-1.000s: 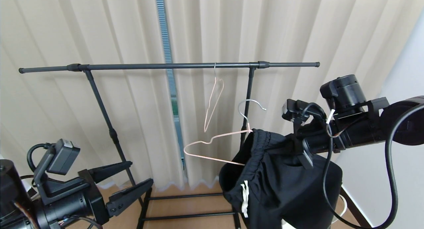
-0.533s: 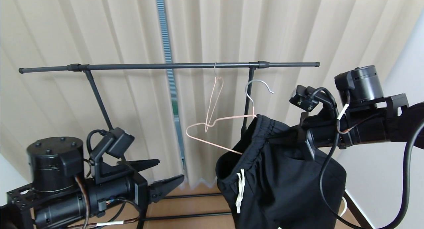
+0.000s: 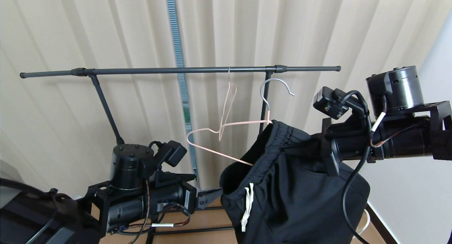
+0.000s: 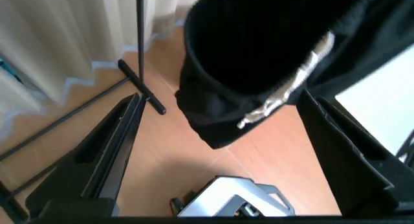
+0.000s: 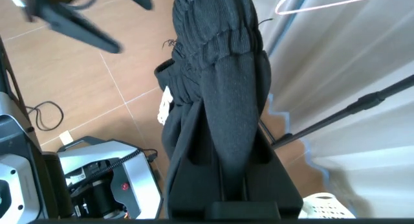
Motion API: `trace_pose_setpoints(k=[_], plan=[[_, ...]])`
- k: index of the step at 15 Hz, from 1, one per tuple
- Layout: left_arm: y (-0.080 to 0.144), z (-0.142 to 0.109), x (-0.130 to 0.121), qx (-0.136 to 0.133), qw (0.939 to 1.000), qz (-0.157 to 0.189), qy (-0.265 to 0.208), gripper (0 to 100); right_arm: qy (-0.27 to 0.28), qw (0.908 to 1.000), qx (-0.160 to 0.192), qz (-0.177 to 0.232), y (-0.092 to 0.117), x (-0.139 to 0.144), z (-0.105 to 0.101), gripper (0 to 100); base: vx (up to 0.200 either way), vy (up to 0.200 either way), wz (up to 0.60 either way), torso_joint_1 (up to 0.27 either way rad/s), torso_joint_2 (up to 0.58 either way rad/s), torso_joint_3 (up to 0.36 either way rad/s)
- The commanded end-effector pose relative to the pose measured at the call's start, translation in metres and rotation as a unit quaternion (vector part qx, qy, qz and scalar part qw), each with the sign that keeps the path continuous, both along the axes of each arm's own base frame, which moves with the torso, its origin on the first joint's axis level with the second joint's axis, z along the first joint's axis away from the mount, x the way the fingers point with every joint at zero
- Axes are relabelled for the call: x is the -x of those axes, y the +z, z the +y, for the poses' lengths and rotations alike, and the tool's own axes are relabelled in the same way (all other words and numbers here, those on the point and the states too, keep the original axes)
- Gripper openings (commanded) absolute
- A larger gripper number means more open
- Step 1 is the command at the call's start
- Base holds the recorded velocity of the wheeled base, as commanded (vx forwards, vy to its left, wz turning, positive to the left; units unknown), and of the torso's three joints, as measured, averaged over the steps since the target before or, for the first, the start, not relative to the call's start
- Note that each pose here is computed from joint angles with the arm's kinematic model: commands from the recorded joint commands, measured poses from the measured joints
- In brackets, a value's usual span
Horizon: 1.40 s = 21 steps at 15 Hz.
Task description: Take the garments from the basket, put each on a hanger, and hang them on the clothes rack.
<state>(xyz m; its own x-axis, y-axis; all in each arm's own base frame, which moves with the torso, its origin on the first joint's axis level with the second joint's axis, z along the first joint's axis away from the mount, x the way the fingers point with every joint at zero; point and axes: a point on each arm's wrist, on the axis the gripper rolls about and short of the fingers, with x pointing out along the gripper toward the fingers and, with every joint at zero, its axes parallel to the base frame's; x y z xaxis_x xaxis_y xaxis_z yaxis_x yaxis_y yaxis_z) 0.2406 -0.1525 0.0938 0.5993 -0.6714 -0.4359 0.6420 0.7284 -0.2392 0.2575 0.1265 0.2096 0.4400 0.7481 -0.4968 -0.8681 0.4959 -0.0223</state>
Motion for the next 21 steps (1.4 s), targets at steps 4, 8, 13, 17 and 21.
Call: trace_pose_setpoints(k=[4, 8, 13, 17, 21], plan=[[-0.022, -0.023, -0.031, 0.002, 0.9995, 0.026, 0.018, 100, 0.019, 0.9998, -0.003, -0.006, 0.004, 0.013, 0.006, 0, 0.0, 0.0, 0.0, 0.0, 0.0, 0.0], [-0.037, -0.036, -0.039, -0.011, 0.9992, 0.032, 0.021, 100, 0.026, 0.9995, -0.007, -0.013, 0.008, 0.022, 0.005, 0, 0.0, 0.0, 0.0, 0.0, 0.0, 0.0], [-0.042, -0.039, -0.034, -0.016, 0.9993, 0.029, 0.019, 0, 0.023, 0.9996, -0.006, -0.013, 0.008, 0.02, 0.005, 0, 0.0, 0.0, 0.0, 0.0, 0.0, 0.0], [-0.035, -0.03, -0.023, -0.013, 0.9994, 0.012, 0.031, 0, 0.011, 0.9999, -0.004, -0.01, 0.001, 0.01, 0.002, 0, 0.0, 0.0, 0.0, 0.0, 0.0, 0.0], [-0.029, -0.024, -0.017, -0.004, 0.9994, -0.003, 0.034, 0, 0.01, 0.9999, -0.004, -0.013, -0.005, 0.006, 0.003, 0, 0.0, 0.0, 0.0, 0.0, 0.0, 0.0]])
